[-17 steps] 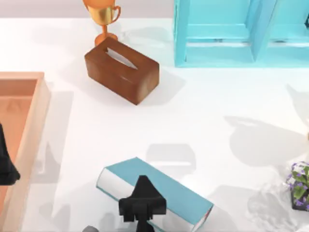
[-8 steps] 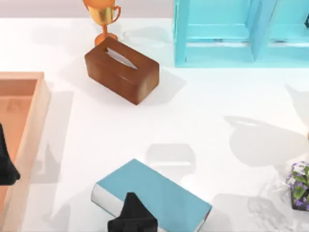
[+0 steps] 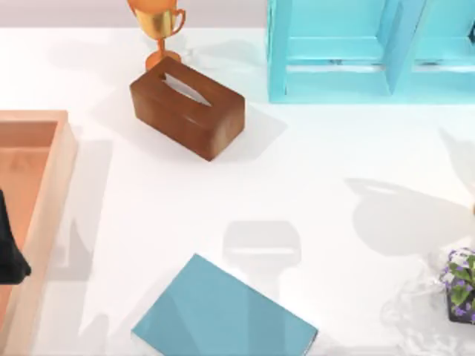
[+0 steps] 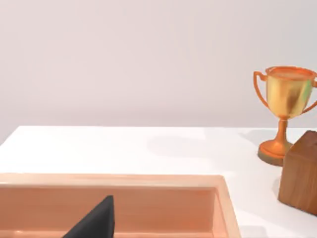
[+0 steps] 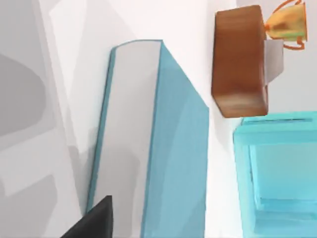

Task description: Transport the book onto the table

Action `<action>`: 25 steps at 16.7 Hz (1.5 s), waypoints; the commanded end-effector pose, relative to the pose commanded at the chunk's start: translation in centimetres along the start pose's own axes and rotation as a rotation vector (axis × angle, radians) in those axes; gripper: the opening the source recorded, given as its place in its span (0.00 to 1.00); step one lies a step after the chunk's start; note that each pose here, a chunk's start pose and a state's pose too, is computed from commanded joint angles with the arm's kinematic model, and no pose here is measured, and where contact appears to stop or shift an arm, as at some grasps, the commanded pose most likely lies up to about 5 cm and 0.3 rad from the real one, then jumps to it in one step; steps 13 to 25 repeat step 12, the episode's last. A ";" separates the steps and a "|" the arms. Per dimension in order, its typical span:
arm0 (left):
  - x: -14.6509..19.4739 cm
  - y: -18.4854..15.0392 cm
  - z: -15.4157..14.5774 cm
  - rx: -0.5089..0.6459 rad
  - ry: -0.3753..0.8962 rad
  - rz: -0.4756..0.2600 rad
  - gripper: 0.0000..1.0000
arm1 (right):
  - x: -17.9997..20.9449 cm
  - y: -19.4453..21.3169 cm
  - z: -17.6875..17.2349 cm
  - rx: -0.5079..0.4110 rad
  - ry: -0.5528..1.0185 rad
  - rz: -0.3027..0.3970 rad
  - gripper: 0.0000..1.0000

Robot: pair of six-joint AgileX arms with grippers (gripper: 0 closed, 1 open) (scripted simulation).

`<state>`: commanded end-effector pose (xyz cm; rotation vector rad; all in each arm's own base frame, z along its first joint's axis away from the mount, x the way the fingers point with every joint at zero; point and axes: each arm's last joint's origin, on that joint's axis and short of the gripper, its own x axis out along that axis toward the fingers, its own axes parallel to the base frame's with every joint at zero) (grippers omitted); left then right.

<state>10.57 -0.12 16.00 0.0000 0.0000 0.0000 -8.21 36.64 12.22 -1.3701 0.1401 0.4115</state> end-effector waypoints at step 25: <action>0.0 0.0 0.0 0.000 0.000 0.000 1.00 | -1.7 1.3 -1.2 -0.141 0.179 -0.097 1.00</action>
